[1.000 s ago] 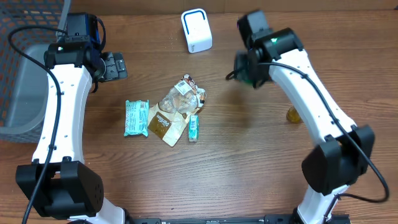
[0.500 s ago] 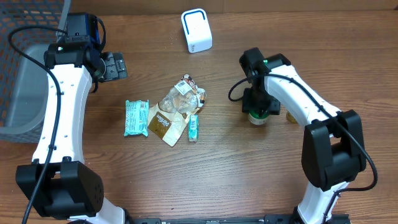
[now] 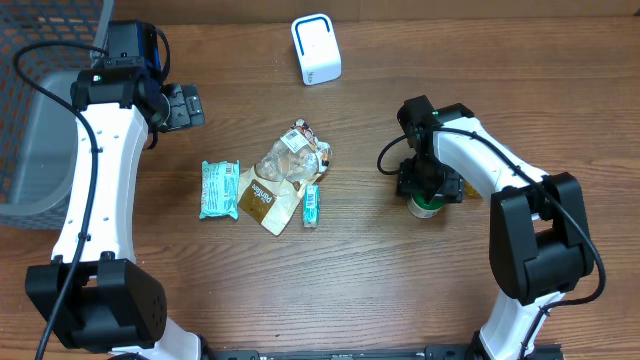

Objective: Scan the item barcode
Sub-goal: 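Carry the tub right and set it upright on the table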

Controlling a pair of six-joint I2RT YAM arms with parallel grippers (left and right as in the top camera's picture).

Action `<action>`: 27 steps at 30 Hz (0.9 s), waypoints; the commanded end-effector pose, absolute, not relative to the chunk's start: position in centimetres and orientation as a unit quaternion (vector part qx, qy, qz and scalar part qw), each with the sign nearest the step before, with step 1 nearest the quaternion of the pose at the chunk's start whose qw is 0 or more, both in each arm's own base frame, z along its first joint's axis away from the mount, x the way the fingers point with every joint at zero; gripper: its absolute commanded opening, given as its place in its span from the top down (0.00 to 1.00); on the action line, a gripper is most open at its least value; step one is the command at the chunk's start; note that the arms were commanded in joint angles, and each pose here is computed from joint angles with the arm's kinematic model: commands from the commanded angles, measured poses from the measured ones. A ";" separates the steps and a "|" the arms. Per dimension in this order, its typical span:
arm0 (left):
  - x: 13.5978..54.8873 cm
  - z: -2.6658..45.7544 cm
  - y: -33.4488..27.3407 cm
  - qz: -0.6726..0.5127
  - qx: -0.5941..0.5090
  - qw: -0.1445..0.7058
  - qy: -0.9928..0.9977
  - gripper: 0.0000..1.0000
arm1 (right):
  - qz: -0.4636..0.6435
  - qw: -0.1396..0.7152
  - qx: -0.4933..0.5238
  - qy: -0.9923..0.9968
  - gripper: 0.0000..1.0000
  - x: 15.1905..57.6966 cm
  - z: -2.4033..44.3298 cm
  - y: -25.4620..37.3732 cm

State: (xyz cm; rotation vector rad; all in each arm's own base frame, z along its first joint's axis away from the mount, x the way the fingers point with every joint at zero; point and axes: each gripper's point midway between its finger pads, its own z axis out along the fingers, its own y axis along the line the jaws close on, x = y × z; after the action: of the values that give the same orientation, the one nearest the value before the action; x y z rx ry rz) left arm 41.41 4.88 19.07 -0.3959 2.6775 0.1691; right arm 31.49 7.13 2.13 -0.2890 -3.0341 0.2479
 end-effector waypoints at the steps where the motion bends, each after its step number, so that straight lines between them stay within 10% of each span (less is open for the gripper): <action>1: 41.7 20.0 5.0 0.063 -0.143 0.226 0.962 0.00 | 0.076 0.042 -0.099 -0.991 0.05 31.4 2.2 7.1; 27: 41.7 20.0 5.0 0.063 -0.143 0.226 0.962 0.00 | 0.050 -0.039 -0.100 -0.993 0.00 36.2 7.9 8.3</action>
State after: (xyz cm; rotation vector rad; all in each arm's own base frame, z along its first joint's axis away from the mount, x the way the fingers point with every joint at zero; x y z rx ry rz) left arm 41.41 4.88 19.07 -0.3959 2.6775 0.1691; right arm 33.89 7.90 6.18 -0.3008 -3.0876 0.2139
